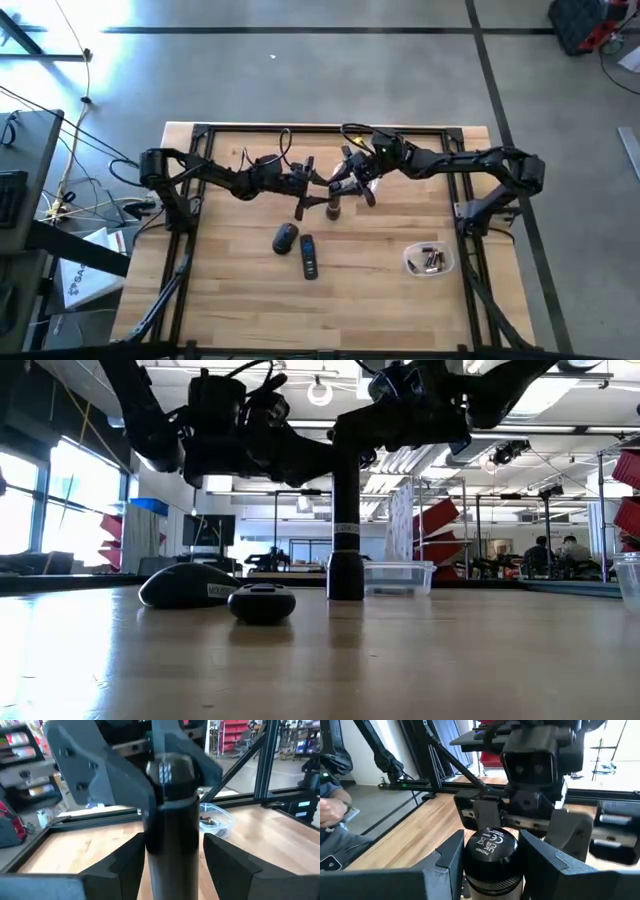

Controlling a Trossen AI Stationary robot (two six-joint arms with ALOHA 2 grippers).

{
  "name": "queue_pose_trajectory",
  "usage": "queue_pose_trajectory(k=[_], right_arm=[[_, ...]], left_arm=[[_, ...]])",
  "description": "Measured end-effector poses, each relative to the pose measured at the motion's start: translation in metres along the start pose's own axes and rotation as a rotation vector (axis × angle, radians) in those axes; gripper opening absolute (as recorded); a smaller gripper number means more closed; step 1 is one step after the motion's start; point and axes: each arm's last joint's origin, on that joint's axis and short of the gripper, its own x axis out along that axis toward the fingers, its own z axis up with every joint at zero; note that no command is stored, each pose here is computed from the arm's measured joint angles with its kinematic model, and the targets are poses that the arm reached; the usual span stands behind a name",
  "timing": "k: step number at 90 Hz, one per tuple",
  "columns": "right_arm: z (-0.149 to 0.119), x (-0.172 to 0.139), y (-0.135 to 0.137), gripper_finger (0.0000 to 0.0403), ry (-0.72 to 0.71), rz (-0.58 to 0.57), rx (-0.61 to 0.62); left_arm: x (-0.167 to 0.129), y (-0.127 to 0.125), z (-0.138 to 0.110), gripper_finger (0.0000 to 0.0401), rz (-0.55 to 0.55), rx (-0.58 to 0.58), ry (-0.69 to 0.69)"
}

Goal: Insert battery
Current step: Close the flashlight battery compartment

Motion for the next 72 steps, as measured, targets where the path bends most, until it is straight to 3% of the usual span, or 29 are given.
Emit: queue_pose_trajectory(k=[23, 44, 72], right_arm=[[0.0, 0.0, 0.002, 0.013, -0.003, 0.061, -0.002], [-0.002, 0.0, 0.004, 0.013, 0.005, 0.116, 0.013], [-0.006, -0.001, 0.008, 0.013, 0.021, 0.221, -0.009]], left_arm=[[0.009, -0.003, -0.024, 0.0177, -0.048, -0.04, -0.073], [0.034, -0.005, -0.045, 0.0177, -0.131, -0.073, -0.048], [0.056, -0.002, -0.042, 0.0152, -0.29, -0.068, -0.075]])
